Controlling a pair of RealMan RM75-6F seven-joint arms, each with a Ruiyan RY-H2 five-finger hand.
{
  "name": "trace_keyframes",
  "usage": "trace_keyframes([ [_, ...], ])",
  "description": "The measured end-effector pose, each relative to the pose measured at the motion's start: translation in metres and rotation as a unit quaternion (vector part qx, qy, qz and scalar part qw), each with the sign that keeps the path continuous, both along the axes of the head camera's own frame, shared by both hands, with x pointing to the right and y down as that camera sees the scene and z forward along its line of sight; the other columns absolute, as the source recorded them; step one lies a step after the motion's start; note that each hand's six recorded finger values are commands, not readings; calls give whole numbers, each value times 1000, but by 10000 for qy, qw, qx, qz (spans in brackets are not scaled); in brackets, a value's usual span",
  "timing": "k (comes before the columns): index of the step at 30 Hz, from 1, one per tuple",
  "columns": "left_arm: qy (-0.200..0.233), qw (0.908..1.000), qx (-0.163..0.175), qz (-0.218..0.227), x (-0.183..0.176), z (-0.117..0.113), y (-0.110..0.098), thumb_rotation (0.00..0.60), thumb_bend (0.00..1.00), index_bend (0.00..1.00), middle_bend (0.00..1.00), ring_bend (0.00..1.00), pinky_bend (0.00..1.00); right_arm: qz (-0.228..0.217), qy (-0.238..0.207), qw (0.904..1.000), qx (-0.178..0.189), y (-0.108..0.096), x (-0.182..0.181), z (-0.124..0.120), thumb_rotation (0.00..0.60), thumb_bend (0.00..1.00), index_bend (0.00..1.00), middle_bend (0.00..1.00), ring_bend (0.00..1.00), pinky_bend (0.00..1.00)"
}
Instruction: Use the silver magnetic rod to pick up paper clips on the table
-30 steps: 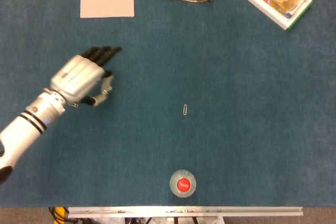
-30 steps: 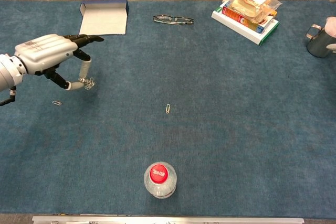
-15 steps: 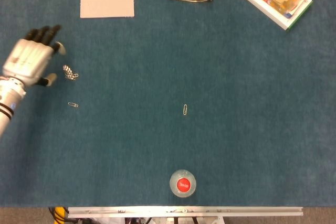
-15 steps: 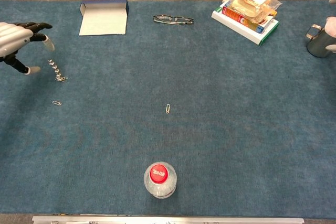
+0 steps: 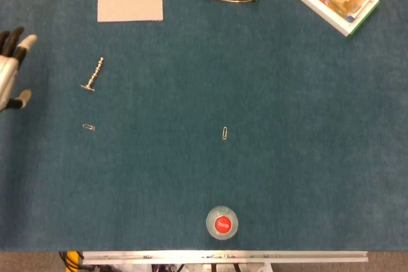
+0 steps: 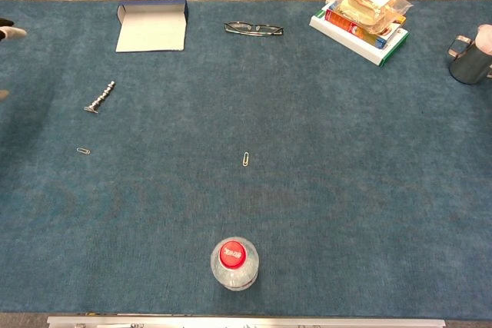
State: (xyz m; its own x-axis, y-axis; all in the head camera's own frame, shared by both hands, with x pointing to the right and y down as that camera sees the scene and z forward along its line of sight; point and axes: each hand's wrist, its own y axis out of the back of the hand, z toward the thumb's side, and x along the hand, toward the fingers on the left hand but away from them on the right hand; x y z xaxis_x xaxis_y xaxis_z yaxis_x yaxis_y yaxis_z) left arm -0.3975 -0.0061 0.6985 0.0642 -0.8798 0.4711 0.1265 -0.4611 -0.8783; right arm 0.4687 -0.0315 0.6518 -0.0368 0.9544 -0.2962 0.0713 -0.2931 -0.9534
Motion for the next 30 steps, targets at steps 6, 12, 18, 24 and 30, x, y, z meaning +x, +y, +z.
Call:
trace_keyframes([
  [6,-60,9996,24,-257,-20,-11,32,600,271,70,0,0,130,92,-6,9999,45,11,10,-7,600,0,243,84,0,61],
  [12,-160,9992,13,-371,-27,-18,60,600,272,74,0,0,168,216,-4,9997,85,27,19,-13,600,0,243,84,0,61],
  [18,-51,9984,80,-556,-29,-27,81,600,272,74,0,0,174,429,-29,9991,54,51,28,-18,600,0,246,84,0,61],
  [24,48,9978,24,-660,-29,-28,99,600,271,74,0,0,216,658,-29,9978,9,71,42,-23,600,0,249,84,0,61],
  [30,58,9971,-76,-760,-32,-19,102,600,271,74,0,0,227,652,-230,9975,-121,81,41,-20,600,0,249,85,0,61],
])
